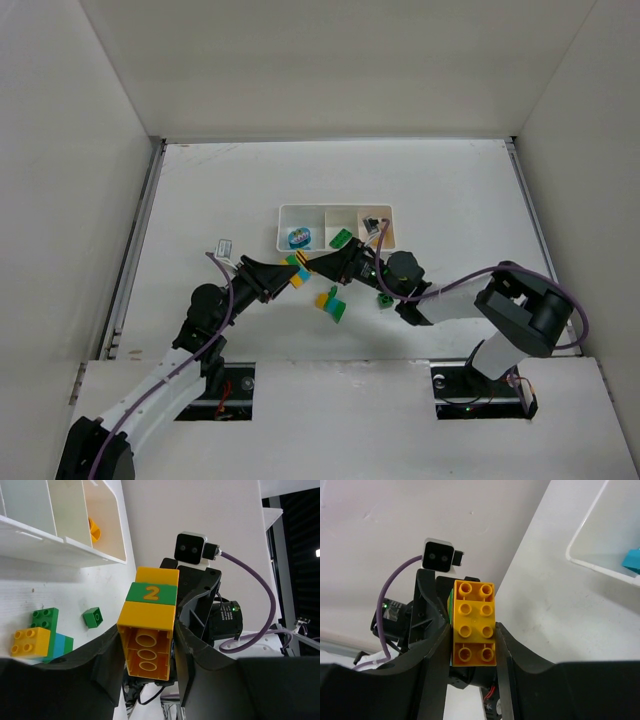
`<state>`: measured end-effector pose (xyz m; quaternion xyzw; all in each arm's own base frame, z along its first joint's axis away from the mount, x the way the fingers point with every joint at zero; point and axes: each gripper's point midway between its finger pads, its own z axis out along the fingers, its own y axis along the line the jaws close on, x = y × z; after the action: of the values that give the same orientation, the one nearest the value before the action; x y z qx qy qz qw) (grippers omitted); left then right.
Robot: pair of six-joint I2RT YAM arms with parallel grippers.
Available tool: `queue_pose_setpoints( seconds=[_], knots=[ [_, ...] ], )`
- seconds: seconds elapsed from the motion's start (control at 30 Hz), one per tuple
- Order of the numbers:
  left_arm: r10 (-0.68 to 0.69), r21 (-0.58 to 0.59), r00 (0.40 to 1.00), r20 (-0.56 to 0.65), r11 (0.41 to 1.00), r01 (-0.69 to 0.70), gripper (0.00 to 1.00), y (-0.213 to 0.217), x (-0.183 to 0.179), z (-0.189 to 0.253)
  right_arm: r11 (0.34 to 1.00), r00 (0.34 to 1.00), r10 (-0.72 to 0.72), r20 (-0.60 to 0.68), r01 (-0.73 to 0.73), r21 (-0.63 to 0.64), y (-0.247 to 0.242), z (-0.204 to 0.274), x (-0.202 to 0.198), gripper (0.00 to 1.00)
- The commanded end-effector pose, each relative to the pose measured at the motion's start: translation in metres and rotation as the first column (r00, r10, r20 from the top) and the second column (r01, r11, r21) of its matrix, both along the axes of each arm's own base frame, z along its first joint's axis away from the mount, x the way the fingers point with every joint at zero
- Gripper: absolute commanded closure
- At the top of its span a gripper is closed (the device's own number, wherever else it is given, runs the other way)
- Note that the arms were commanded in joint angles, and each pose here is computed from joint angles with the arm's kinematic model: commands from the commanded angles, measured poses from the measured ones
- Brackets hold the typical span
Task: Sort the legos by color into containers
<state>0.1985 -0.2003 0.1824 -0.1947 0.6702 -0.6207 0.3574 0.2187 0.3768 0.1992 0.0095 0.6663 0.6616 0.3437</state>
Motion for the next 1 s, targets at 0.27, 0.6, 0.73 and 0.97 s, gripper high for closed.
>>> queue_pose_setpoints(
  seconds=[0.27,0.6,0.73,0.97],
  knots=[
    [-0.020,0.009,0.998,0.065,1.000,0.019,0.86,-0.002,-0.006,0.004,0.998,0.998,-0.006,0.061,0.001,0.070,-0.005,0.033,-0.003,0.67],
    [-0.039,0.066,0.997,0.061,0.997,0.035,0.91,-0.004,-0.008,-0.010,0.995,0.989,-0.097,0.111,0.095,0.026,-0.044,0.050,0.016,0.67],
    [-0.044,0.080,0.997,0.065,0.996,0.039,0.91,-0.005,-0.007,-0.011,0.990,0.982,-0.138,0.127,0.139,0.007,-0.058,0.053,0.022,0.66],
    [-0.031,0.097,0.994,0.101,0.995,0.021,0.90,-0.007,0.005,0.013,0.920,0.939,-0.311,0.145,0.335,-0.201,-0.098,0.033,0.056,0.66]
  ],
)
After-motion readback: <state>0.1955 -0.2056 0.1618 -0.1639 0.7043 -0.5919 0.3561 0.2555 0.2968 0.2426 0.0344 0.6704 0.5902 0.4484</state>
